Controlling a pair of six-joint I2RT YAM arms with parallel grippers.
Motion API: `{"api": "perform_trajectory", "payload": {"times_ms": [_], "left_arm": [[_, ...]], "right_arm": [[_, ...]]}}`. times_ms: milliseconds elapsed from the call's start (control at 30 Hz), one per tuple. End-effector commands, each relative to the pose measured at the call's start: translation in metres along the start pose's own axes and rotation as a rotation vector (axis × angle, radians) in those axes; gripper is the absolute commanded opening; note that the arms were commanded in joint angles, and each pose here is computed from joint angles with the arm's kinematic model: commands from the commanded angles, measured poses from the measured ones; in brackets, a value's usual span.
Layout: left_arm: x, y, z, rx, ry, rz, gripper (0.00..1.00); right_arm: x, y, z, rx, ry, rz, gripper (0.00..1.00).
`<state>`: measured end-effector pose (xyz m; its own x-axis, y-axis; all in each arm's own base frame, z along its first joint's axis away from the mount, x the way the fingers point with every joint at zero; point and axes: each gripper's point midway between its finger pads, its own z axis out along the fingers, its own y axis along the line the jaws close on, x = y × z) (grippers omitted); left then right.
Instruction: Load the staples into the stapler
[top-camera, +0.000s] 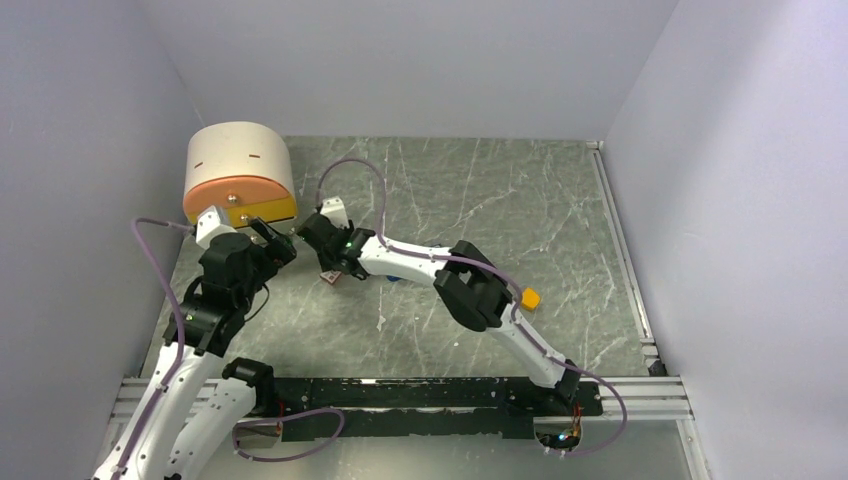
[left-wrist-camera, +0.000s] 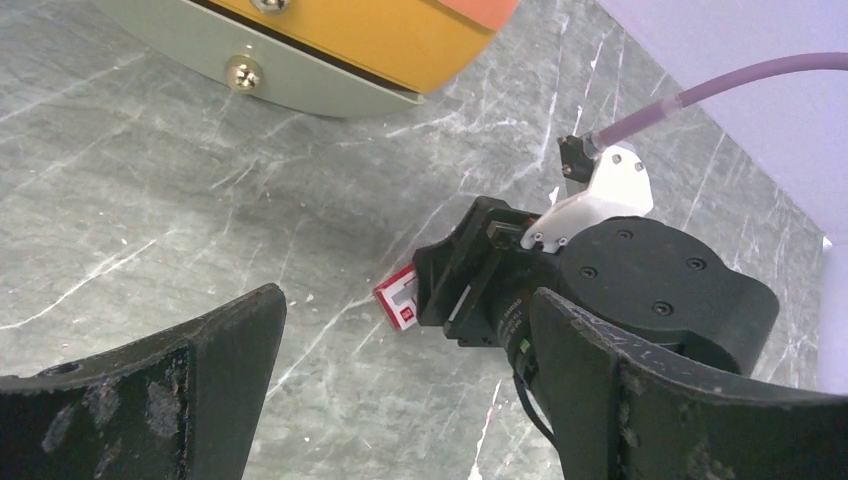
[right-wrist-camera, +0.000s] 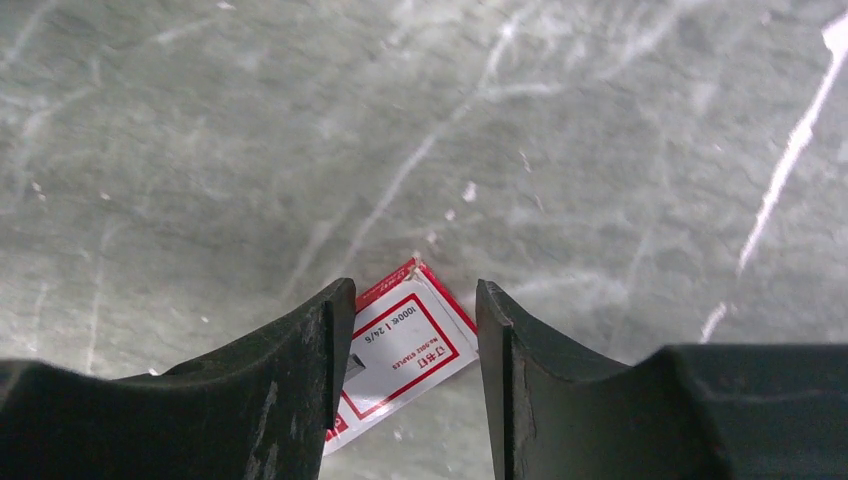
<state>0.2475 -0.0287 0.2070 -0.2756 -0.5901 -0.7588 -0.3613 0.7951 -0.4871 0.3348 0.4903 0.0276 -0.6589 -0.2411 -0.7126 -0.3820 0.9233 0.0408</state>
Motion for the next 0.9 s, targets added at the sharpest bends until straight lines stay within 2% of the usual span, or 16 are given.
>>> {"api": "perform_trajectory", "payload": {"times_ms": [0, 167, 300, 400, 533, 633, 700, 800, 867], "left_arm": [[0.01, -0.008, 0.004, 0.047, 0.034, -0.023, 0.97], [0.026, -0.004, 0.006, 0.04, 0.085, -0.044, 0.97], [0.039, 0.0, 0.005, 0.035, 0.13, -0.065, 0.96], [0.046, -0.001, 0.002, 0.054, 0.161, -0.076, 0.89], [0.055, 0.005, -0.001, 0.053, 0.182, -0.093, 0.8], [0.062, -0.002, -0.002, 0.095, 0.212, -0.111, 0.8], [0.07, -0.012, -0.001, 0.137, 0.251, -0.125, 0.81], [0.089, -0.016, 0.009, 0.143, 0.333, -0.129, 0.86], [0.106, -0.015, 0.016, 0.132, 0.396, -0.127, 0.84]], "right_arm": [[0.017, -0.026, -0.018, 0.067, 0.091, 0.049, 0.51], [-0.01, -0.026, -0.03, -0.018, 0.072, 0.121, 0.68], [-0.04, -0.026, -0.037, -0.141, 0.017, 0.082, 0.77], [-0.056, -0.036, -0.04, -0.236, -0.048, -0.062, 0.77], [-0.066, -0.032, -0.056, -0.559, -0.151, -0.31, 0.76], [-0.062, -0.027, -0.076, -0.807, -0.264, -0.52, 0.76], [-0.05, -0.021, -0.083, -0.899, -0.317, -0.652, 0.77], [-0.039, -0.014, -0.078, -0.978, -0.315, -0.756, 0.78], [-0.025, -0.01, -0.072, -1.025, -0.259, -0.803, 0.77]]}}
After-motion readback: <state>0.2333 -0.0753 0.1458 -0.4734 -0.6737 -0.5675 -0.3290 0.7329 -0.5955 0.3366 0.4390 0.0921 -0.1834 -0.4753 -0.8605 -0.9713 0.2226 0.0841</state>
